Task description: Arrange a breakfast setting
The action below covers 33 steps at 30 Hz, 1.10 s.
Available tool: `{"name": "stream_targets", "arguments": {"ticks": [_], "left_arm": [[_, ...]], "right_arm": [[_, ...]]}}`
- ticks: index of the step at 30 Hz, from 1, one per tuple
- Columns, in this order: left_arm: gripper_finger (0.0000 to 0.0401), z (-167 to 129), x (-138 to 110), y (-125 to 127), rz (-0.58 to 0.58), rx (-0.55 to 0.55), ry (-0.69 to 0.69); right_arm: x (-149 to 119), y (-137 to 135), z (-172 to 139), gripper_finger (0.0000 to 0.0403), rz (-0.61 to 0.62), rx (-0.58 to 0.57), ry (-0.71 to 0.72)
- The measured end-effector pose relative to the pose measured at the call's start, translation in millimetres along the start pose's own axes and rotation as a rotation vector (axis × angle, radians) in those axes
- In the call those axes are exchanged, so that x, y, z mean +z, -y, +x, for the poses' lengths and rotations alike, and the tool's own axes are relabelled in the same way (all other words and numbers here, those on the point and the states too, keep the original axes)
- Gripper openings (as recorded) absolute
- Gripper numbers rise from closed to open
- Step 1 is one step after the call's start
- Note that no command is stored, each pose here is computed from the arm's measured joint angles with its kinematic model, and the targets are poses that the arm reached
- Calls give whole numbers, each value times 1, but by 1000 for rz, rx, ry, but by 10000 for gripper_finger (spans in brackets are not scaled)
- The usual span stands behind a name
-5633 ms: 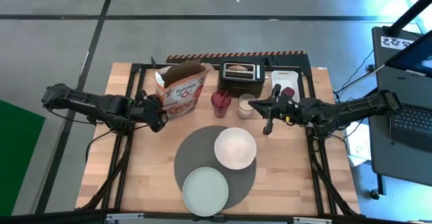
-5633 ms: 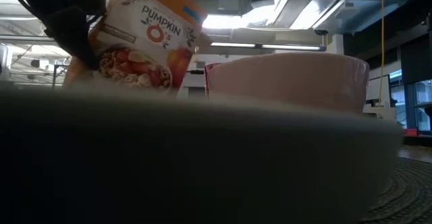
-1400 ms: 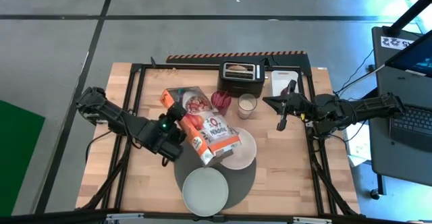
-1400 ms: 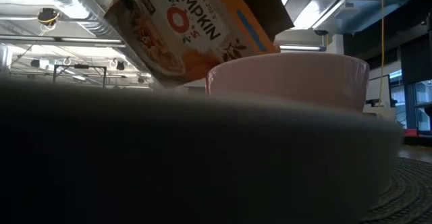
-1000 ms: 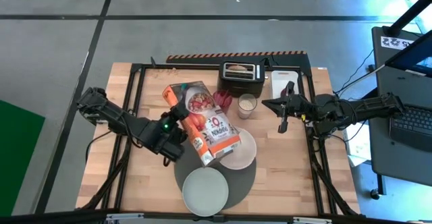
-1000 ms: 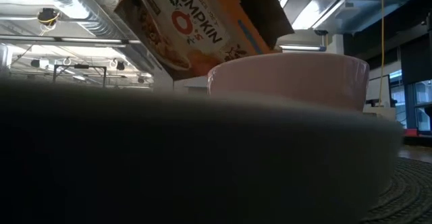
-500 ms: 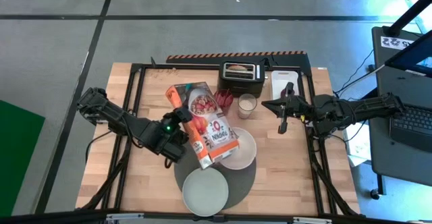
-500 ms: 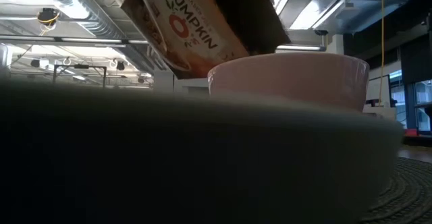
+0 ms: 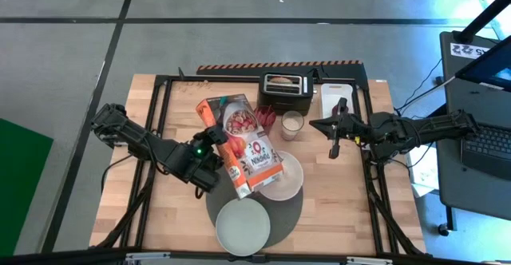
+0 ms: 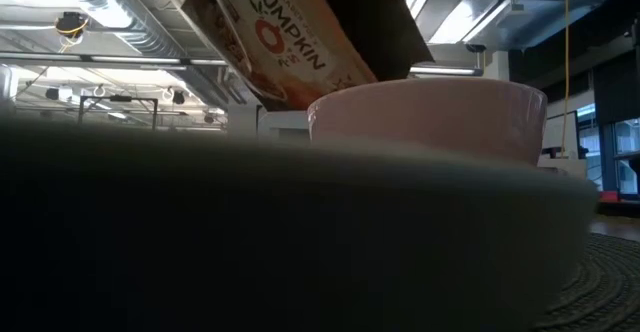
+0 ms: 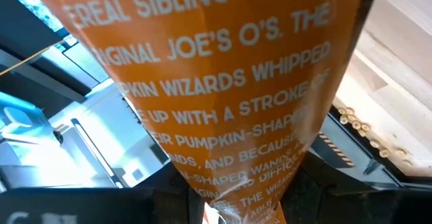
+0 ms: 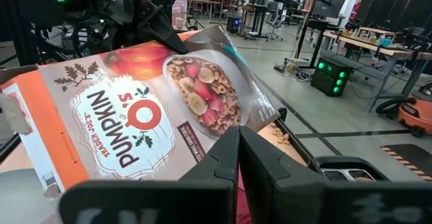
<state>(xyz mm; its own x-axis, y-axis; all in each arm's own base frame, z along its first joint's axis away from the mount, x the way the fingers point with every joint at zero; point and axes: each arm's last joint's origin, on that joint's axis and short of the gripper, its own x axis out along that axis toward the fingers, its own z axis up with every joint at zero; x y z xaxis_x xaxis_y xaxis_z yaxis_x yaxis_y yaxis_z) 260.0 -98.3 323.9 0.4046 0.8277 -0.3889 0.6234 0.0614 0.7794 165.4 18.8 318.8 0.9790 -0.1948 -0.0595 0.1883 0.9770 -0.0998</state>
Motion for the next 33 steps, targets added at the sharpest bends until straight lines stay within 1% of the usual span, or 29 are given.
{"name": "stream_targets", "arguments": {"ticks": [4,9,14,24,29,33], "left_arm": [[128,0,0,0,26,15,-9],[128,0,0,-1,33,25,-16],[127,0,-1,-2,46,71,-46],[127,-1,-2,-2,90,78,-52],[126,-1,-1,-1,97,55,-36],[126,-1,-1,-1,114,57,-37]], "right_arm": [[0,0,0,14,1,0,0],[0,0,0,14,1,0,0],[0,-1,0,14,2,18,2],[0,-1,0,14,6,18,2],[0,-1,0,14,6,19,2],[0,-1,0,14,6,26,3]]}}
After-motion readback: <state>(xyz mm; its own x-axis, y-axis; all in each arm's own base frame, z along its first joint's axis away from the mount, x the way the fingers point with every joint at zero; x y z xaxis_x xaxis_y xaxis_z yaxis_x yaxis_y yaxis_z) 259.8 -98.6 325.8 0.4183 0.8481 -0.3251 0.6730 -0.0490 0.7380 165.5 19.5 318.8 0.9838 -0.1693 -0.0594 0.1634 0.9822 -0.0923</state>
